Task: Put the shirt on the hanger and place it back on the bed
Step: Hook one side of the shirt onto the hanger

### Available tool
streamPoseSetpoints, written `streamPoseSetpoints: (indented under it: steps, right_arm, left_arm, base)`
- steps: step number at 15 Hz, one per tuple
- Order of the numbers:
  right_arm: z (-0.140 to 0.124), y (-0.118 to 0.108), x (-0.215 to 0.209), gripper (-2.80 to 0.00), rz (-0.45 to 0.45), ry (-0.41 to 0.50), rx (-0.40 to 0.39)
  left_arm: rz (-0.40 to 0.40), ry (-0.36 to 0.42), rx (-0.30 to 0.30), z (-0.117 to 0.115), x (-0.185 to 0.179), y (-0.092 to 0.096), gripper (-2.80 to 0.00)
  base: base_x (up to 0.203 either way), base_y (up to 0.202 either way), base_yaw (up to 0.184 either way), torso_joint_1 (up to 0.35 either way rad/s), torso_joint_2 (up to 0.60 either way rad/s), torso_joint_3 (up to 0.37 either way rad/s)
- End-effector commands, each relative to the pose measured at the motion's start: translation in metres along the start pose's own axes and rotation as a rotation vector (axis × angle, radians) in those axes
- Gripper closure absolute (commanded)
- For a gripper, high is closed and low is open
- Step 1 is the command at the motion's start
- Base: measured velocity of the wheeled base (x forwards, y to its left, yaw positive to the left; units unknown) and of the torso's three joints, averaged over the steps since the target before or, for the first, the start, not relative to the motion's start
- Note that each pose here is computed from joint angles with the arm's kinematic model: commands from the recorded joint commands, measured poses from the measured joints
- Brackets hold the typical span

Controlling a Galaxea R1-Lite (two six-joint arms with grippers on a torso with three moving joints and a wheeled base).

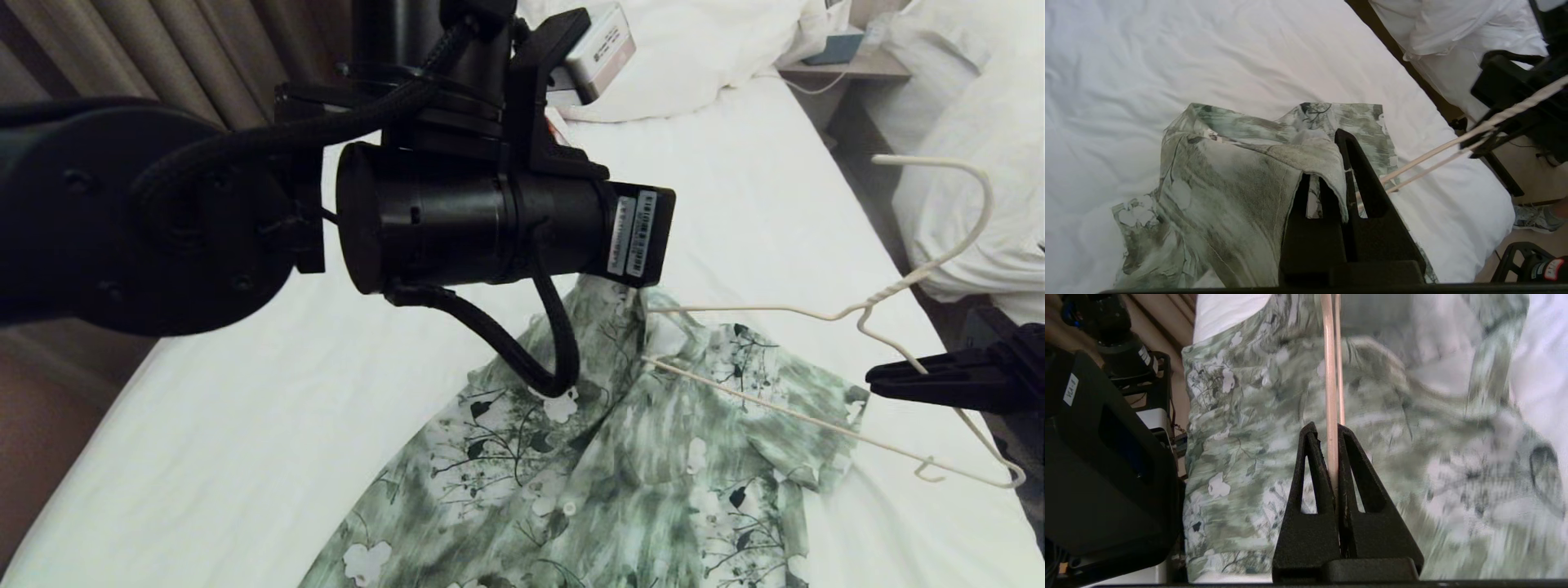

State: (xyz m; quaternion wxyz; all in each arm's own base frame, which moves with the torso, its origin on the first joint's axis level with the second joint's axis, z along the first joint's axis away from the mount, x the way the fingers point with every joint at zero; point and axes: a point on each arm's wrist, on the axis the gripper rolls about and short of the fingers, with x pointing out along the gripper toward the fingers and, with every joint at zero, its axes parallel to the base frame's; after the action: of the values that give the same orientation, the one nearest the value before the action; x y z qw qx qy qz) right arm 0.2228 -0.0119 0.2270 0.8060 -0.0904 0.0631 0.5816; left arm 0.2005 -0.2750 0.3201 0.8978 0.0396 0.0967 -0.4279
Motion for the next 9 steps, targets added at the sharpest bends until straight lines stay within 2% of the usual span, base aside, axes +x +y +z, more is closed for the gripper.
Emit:
streamPoseSetpoints:
  steps: [1, 4, 9]
  right_arm:
    - [0.001, -0.006, 0.005, 0.00, 0.022, -0.007, -0.007]
    - [0.001, -0.011, 0.011, 0.00, 0.047, -0.015, -0.005]
    - [0.001, -0.021, 0.014, 0.00, 0.056, -0.020, -0.004]
  left_arm:
    - [-0.024, 0.004, 0.010, -0.002, 0.005, -0.018, 0.00]
    - [-0.069, -0.007, 0.028, -0.001, 0.010, -0.051, 0.00]
    - [-0.128, 0.021, 0.037, -0.012, 0.022, -0.082, 0.00]
  base:
    - [0.000, 0.000, 0.000, 0.000, 0.00, 0.000]
    - [0.000, 0.000, 0.000, 0.000, 0.00, 0.000]
    - [0.000, 0.000, 0.000, 0.000, 0.00, 0.000]
